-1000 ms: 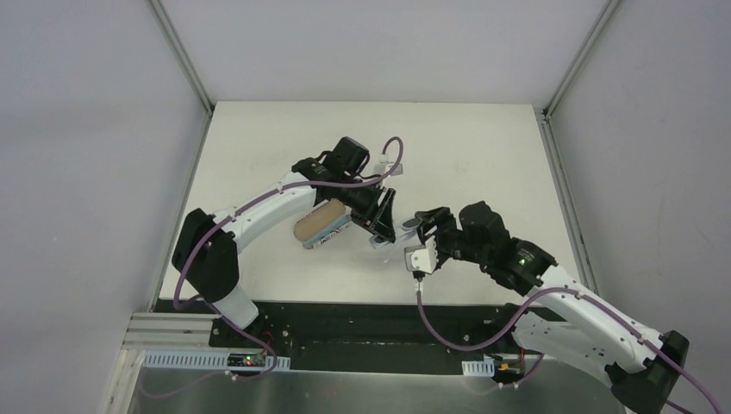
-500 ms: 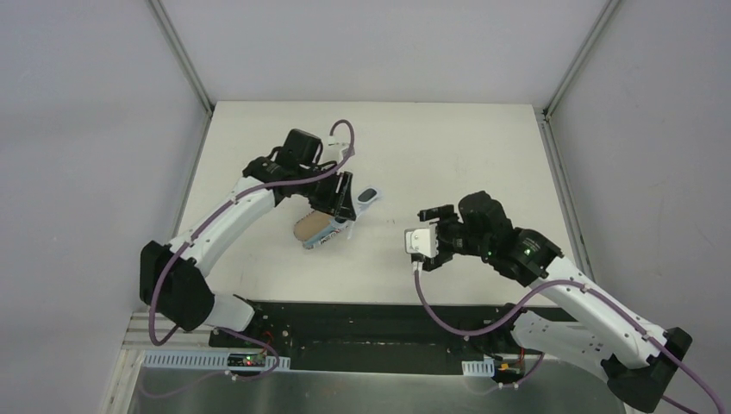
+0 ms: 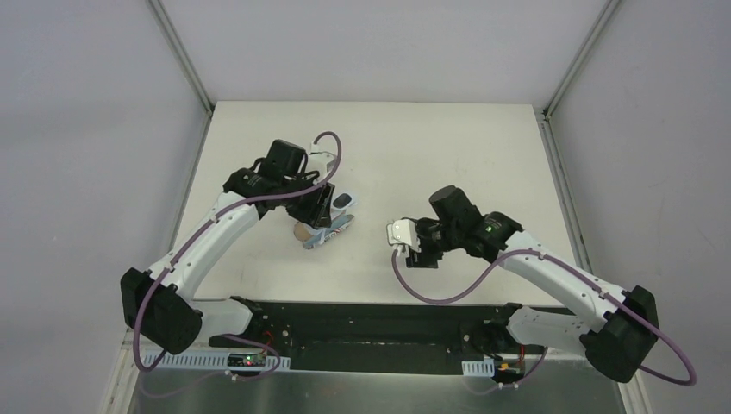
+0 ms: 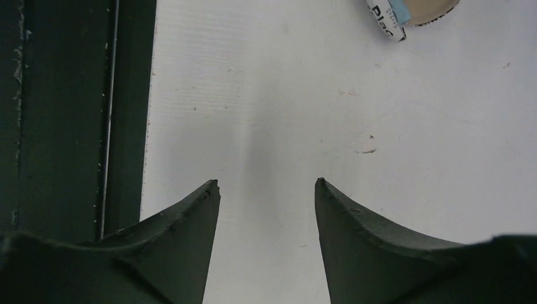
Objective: Organize the sunglasses
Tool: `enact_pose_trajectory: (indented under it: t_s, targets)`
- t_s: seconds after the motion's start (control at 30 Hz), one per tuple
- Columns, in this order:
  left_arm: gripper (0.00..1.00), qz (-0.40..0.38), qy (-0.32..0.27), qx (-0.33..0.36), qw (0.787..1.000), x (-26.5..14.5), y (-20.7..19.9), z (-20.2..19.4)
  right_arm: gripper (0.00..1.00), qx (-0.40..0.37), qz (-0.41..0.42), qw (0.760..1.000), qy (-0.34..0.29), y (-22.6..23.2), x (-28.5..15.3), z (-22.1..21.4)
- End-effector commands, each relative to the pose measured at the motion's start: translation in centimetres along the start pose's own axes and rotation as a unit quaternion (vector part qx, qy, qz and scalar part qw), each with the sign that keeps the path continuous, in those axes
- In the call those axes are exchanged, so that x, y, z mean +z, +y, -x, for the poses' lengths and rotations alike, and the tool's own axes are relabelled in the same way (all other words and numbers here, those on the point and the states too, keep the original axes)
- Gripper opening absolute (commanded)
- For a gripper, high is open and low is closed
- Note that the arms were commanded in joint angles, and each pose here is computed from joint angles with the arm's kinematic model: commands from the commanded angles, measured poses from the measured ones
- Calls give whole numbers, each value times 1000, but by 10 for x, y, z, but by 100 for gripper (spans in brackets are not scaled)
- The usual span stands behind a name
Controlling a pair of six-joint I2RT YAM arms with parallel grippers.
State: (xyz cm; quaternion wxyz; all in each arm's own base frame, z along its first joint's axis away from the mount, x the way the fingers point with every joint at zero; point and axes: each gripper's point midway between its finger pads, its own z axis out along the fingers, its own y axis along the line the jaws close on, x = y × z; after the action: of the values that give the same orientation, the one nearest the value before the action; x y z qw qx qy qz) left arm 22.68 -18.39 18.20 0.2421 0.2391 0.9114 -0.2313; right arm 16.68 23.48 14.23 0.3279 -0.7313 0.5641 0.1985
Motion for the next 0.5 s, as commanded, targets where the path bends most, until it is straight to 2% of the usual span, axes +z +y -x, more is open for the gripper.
enact_pose_trajectory:
  t_s: [0.0, 0.47]
  targets:
    - [22, 19, 12, 5, 1000, 5, 20, 4, 59, 11, 24, 998, -62, 1, -1, 31]
    - [20, 26, 55, -17, 998, 34, 47, -7, 59, 40, 58, 995, -76, 20, 7, 27]
